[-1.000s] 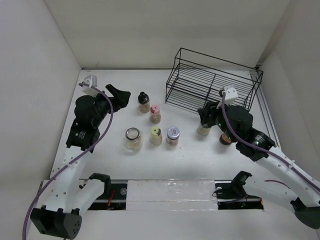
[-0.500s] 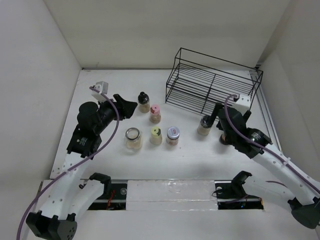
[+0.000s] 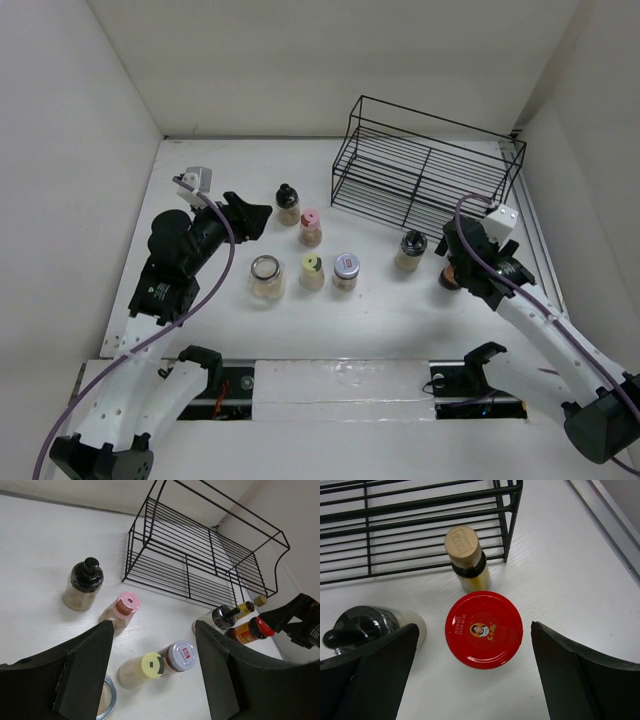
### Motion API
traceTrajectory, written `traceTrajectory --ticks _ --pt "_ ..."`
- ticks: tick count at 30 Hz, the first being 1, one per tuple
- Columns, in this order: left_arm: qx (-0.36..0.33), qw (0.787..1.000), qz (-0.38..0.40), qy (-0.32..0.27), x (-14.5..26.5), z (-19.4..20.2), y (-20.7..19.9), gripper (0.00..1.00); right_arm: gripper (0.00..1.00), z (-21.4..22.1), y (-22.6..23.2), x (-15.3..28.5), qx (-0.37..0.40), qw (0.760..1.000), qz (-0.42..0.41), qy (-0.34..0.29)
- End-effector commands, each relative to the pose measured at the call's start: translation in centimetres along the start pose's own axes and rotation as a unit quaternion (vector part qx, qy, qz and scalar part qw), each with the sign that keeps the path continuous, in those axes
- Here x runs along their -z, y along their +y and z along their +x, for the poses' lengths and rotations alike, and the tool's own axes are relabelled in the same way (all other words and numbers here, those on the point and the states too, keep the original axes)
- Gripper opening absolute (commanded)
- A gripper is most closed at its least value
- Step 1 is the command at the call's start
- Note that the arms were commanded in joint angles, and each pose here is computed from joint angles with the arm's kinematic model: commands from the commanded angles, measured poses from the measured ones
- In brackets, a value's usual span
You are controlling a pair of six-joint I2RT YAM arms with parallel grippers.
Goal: Organize the condiment bottles
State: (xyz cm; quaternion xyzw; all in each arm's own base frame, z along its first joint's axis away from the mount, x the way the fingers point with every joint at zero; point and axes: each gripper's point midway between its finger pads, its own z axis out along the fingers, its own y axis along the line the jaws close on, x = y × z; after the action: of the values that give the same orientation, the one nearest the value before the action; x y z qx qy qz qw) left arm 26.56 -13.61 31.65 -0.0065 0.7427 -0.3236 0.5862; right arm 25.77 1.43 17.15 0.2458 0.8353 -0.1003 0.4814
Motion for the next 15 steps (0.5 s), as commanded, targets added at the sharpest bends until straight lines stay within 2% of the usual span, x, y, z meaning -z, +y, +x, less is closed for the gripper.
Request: traceTrajectory --ticks 1,4,11,14,15 --pt "-0.015 0.999 0.023 -0.019 0.0 -1.5 -1.3 0.63 1.00 -0.5 0.0 -1.0 -0.014 1.000 0.003 -0.011" --pt "-0.014 1.000 0.025 -0.012 -0.2 -1.2 -1.2 0.63 1.00 0.2 0.3 -1.8 0.010 1.000 -0.011 0.001" --pt "-0.014 1.000 0.025 -0.012 -0.5 -1.3 -1.2 0.63 0.97 0.5 0.7 -2.8 -0.006 0.999 -0.035 0.013" --pt "-0.014 0.999 0.029 -0.010 -0.4 -1.2 -1.3 0.61 0.88 1.2 0.8 -3.4 -0.009 0.999 -0.045 0.025" --pt "-0.014 0.999 0.029 -0.010 -0.4 -1.2 -1.3 0.61 0.88 1.1 1.2 -3.4 -0.012 0.998 -0.053 0.025"
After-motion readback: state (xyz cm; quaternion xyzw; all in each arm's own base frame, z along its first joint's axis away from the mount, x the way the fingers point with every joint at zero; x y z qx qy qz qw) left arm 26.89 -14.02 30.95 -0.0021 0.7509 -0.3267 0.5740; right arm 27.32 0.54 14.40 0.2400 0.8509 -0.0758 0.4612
